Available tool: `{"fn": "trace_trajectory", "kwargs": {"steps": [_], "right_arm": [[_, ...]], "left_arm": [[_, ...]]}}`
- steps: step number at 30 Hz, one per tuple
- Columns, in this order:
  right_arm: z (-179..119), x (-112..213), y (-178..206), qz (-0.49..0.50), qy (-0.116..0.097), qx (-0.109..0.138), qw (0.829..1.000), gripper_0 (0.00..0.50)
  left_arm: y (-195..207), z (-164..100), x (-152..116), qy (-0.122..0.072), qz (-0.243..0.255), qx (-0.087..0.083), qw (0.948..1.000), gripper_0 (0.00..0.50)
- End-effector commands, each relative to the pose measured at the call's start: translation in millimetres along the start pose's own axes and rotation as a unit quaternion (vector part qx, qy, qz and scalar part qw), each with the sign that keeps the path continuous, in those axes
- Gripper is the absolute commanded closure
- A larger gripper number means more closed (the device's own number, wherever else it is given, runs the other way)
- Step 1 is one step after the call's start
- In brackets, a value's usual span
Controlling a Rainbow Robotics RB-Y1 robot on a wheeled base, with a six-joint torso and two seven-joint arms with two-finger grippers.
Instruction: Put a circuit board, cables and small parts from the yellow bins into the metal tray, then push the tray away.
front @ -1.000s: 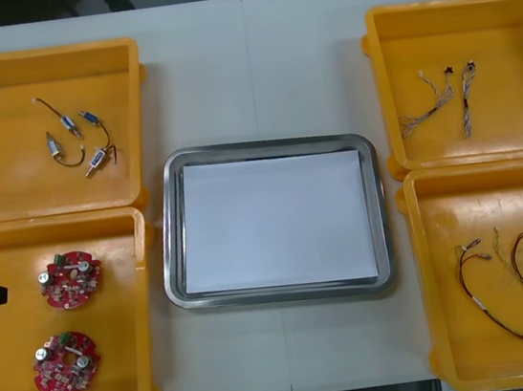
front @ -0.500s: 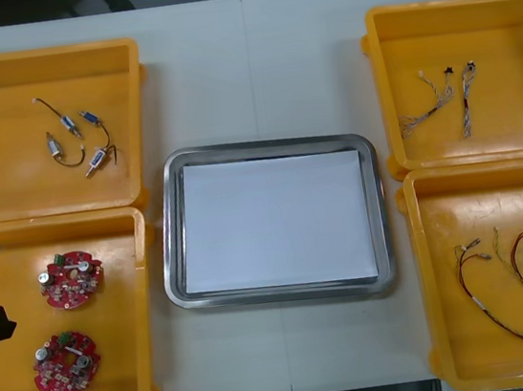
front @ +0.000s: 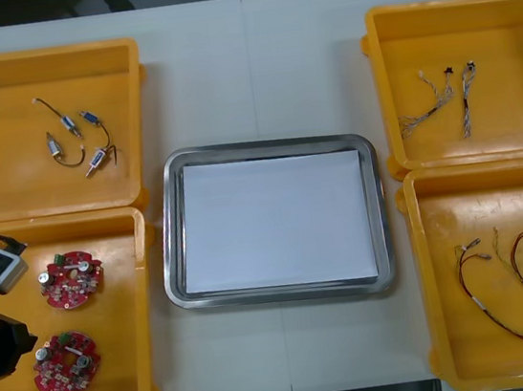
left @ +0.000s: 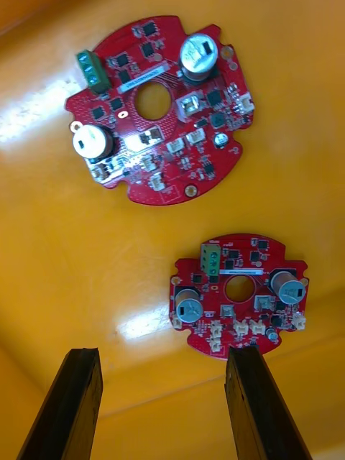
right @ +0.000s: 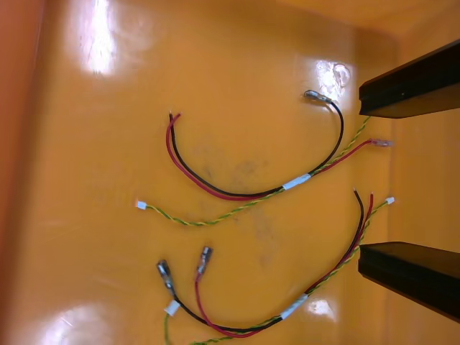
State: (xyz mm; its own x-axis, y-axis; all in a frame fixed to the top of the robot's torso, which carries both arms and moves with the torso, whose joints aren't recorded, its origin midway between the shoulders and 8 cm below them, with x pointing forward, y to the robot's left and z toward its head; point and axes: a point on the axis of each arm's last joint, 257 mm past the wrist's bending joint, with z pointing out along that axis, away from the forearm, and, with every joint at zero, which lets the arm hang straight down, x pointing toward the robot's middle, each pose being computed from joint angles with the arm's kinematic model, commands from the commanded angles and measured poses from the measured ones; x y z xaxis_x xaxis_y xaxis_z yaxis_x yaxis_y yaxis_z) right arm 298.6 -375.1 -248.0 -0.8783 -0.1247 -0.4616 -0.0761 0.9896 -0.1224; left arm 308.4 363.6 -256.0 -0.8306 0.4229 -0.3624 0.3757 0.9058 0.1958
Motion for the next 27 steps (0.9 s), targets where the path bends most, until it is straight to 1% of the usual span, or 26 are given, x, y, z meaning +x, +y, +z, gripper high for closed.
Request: {"fn": "trace_trajectory", "kwargs": {"steps": [1,5,10,13,17,19,22,24,27], "right_arm": [[15.9,20.9,0.5,-0.041,0.022,-0.003,0.999,0.000],[29.9,25.6,1.5,-0.067,0.022,-0.009,0.997,0.000],[44.6,32.8,-10.8,-0.094,0.028,-0.009,0.995,0.000],[53.4,34.8,-15.7,-0.100,0.026,-0.017,0.994,0.000],[60.9,35.8,-18.4,-0.105,0.021,-0.020,0.994,0.000],[61.8,37.4,-17.7,-0.106,0.023,-0.021,0.994,0.000],[64.2,40.1,-13.2,-0.108,0.024,-0.025,0.994,0.000],[69.7,42.8,-8.3,-0.110,0.022,-0.028,0.993,0.000],[79.1,44.2,-7.5,-0.109,0.014,-0.028,0.994,0.000]], "left_arm": [[-2.6,13.2,13.2,0.014,0.040,0.009,0.9991,0.000],[-1.4,27.5,15.6,0.012,0.035,0.014,0.9992,0.000],[-3.9,38.4,19.4,0.013,0.037,0.019,0.9990,0.000],[-8.3,45.9,22.6,0.015,0.037,0.027,0.9989,0.000],[-7.7,54.1,26.4,0.016,0.034,0.029,0.9989,0.000],[-7.8,56.2,28.4,0.018,0.035,0.028,0.9988,0.000],[-9.9,59.1,32.2,0.023,0.034,0.032,0.9986,0.000],[-10.8,62.5,36.1,0.027,0.034,0.033,0.9985,0.000],[-10.6,65.6,38.0,0.024,0.032,0.032,0.9987,0.000]]}}
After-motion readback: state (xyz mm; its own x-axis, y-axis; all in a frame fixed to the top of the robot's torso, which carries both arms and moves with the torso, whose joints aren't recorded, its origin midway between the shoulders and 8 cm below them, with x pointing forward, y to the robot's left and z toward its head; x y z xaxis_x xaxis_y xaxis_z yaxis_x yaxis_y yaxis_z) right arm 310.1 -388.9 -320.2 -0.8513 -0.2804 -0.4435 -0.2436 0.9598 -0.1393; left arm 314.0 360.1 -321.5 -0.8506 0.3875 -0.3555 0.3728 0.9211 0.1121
